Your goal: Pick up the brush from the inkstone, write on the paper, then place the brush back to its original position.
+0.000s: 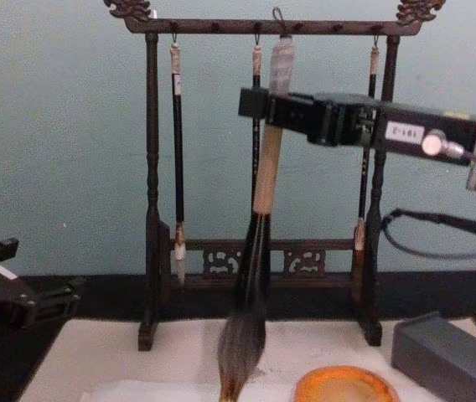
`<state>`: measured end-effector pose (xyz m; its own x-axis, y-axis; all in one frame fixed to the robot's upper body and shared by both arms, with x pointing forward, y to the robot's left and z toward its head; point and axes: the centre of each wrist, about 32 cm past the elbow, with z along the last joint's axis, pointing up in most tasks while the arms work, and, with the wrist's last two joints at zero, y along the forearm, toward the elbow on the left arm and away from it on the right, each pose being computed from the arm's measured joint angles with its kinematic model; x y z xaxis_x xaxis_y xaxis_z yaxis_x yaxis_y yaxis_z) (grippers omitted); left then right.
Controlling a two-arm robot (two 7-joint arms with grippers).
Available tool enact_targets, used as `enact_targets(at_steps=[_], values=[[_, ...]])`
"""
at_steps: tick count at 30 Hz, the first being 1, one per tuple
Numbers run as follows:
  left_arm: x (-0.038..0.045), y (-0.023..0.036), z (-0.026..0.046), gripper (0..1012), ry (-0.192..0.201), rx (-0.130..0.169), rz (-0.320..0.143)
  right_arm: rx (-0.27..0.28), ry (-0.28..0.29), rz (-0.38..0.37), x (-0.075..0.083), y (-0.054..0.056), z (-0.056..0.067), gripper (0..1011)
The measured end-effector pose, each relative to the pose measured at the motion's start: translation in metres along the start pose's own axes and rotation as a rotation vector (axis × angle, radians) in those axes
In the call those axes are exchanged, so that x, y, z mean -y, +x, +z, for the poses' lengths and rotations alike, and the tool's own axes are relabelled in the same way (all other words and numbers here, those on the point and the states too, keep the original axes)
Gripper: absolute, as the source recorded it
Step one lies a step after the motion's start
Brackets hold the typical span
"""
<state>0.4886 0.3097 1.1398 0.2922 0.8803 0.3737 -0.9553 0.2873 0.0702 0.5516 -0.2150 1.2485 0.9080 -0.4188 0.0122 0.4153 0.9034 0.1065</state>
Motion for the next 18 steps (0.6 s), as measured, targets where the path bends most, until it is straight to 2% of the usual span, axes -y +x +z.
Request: enact_targets(at_steps=[9, 18], values=[[0.0, 0.0, 0.0, 1010, 0.0, 0.0, 0.0, -0.013, -0.05, 0.039, 0.008, -0.01, -0.007, 161], [0.0, 0.0, 0.0, 1010, 0.0, 0.0, 0.0, -0.01, -0.087, 0.074, 0.01, -0.017, -0.012, 161]])
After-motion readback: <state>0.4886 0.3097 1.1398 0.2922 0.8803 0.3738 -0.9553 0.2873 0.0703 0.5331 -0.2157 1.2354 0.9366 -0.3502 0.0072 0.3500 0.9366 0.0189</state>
